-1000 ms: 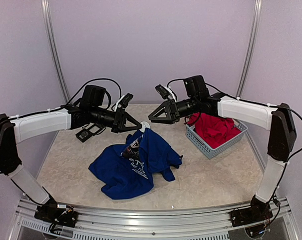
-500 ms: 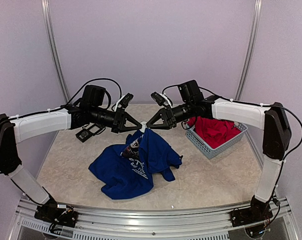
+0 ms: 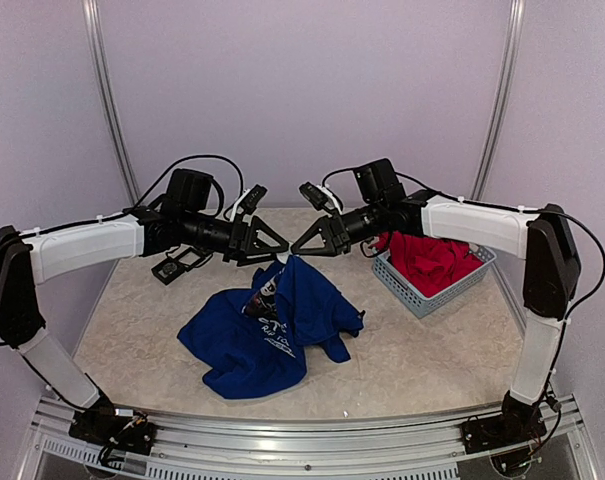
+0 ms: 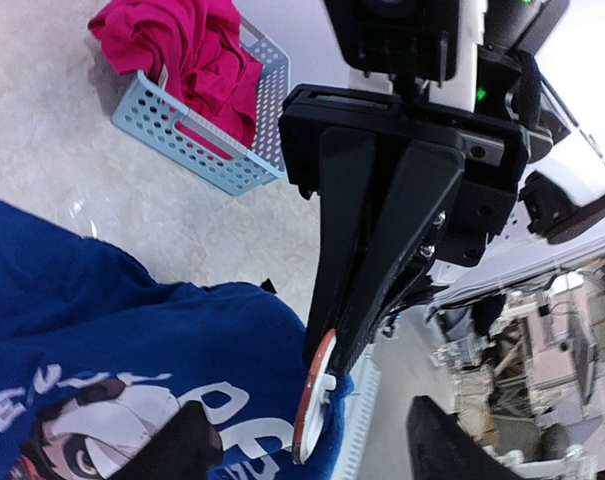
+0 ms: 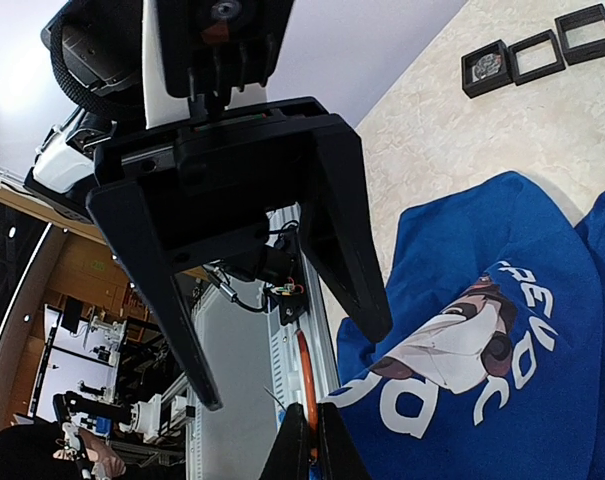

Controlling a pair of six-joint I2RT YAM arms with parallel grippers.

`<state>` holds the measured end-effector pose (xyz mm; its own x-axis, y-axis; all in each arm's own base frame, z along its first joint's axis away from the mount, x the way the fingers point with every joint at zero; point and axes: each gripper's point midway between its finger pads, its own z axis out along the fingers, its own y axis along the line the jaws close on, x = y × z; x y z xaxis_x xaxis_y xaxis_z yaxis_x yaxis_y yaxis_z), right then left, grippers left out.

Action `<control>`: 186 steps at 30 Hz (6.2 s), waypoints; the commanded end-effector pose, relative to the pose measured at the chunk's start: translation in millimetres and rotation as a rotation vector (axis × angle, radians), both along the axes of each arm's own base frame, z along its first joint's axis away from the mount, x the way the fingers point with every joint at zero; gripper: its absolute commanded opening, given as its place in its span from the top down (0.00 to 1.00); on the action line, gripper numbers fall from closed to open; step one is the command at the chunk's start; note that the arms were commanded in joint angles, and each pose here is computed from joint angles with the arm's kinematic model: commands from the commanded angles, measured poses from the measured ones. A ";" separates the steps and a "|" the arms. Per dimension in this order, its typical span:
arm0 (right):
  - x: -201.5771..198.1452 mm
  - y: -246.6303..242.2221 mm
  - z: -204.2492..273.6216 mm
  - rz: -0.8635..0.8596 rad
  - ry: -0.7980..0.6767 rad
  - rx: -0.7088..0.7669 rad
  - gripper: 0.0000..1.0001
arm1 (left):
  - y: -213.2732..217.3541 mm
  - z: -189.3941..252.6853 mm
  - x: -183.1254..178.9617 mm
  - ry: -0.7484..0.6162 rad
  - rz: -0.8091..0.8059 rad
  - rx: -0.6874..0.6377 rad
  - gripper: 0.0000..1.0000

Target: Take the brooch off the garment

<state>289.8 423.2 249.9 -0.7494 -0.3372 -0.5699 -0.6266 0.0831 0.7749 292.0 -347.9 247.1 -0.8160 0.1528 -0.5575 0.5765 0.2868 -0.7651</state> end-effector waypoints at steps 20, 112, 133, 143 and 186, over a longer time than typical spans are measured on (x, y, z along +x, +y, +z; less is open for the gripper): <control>22.0 -0.9 6.1 -0.143 -0.104 -0.071 1.00 | -15.5 -41.4 -13.1 -0.162 0.087 0.285 0.58; -20.2 -22.2 56.1 0.001 -0.110 0.085 1.00 | -21.4 54.6 -15.4 -0.121 -0.007 -0.060 0.43; -17.2 -21.0 50.4 -0.010 -0.104 0.076 1.00 | -28.1 48.8 -22.5 -0.107 -0.031 -0.059 1.00; -3.2 -28.0 49.8 -0.131 -0.199 0.036 0.50 | -13.2 51.4 -12.6 -0.101 0.044 -0.082 1.00; -8.9 1.5 45.3 -0.153 -0.287 0.024 0.74 | -10.7 55.1 -14.7 -0.078 0.034 -0.107 1.00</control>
